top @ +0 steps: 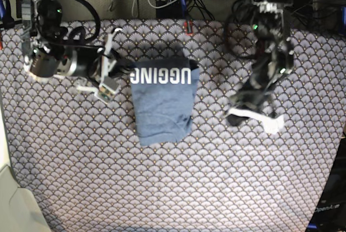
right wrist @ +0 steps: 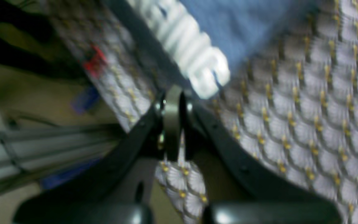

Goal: Fold the T-shirt properly
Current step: 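Tuck and flatten the bundle's side with the right gripper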

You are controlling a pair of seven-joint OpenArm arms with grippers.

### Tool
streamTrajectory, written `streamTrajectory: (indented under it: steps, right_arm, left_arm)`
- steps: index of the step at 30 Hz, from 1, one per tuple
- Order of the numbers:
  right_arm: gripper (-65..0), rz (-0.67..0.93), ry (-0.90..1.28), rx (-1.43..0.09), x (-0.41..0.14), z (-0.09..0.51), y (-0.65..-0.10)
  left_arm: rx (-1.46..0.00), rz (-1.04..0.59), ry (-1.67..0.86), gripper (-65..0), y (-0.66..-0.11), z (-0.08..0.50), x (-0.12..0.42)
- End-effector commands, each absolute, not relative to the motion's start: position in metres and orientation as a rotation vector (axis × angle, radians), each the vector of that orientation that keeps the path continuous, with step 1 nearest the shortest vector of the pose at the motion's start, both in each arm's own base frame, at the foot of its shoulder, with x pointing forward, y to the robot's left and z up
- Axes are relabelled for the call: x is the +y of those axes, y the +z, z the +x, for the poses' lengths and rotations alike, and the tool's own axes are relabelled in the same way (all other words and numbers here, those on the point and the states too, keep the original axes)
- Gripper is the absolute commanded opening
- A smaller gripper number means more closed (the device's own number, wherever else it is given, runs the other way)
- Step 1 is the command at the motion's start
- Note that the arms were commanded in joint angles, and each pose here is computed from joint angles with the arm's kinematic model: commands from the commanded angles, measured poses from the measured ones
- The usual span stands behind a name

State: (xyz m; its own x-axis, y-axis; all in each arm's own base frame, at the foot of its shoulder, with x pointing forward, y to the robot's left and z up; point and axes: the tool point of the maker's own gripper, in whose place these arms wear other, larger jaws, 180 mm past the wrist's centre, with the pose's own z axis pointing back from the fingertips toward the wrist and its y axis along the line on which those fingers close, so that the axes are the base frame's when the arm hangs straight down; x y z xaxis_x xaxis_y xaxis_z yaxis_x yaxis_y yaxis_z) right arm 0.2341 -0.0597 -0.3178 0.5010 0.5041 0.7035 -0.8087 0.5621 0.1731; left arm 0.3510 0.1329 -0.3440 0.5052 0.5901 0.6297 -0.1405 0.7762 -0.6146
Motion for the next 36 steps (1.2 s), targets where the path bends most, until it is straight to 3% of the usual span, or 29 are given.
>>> streamTrajectory:
  steps: [1, 7, 13, 19, 28, 36]
  right_arm:
    - [-65.0, 0.55, 0.848, -0.702, -0.055, 0.245, -0.304]
    - [-65.0, 0.619, 0.905, -0.754, -0.02, 0.262, -0.287]
    - [-65.0, 0.725, 0.85, -0.693, 0.005, 0.28, -0.307]
    - [-65.0, 0.802, 0.723, -0.66, 0.006, 0.292, -0.333]
    - [-65.0, 0.916, 0.596, -0.537, 0.026, 0.276, -0.388]
    - [-65.0, 0.898, 0.579, -0.484, 0.021, 0.282, -0.411]
  left_arm:
    - [-1.0, -0.5, 0.496, -64.6, -0.333, 0.349, 0.156]
    - [-1.048, -0.295, 0.699, -64.6, -0.337, 0.292, 0.259]
    - [-1.03, -0.141, 0.797, -64.6, -0.343, 0.236, 0.314]
    - [-1.013, -0.049, 0.828, -64.6, -0.342, 0.201, 0.338]
    - [-1.017, -0.024, 0.834, -64.6, -0.338, 0.193, 0.345]
    - [-1.014, -0.019, 0.831, -64.6, -0.338, 0.192, 0.346]
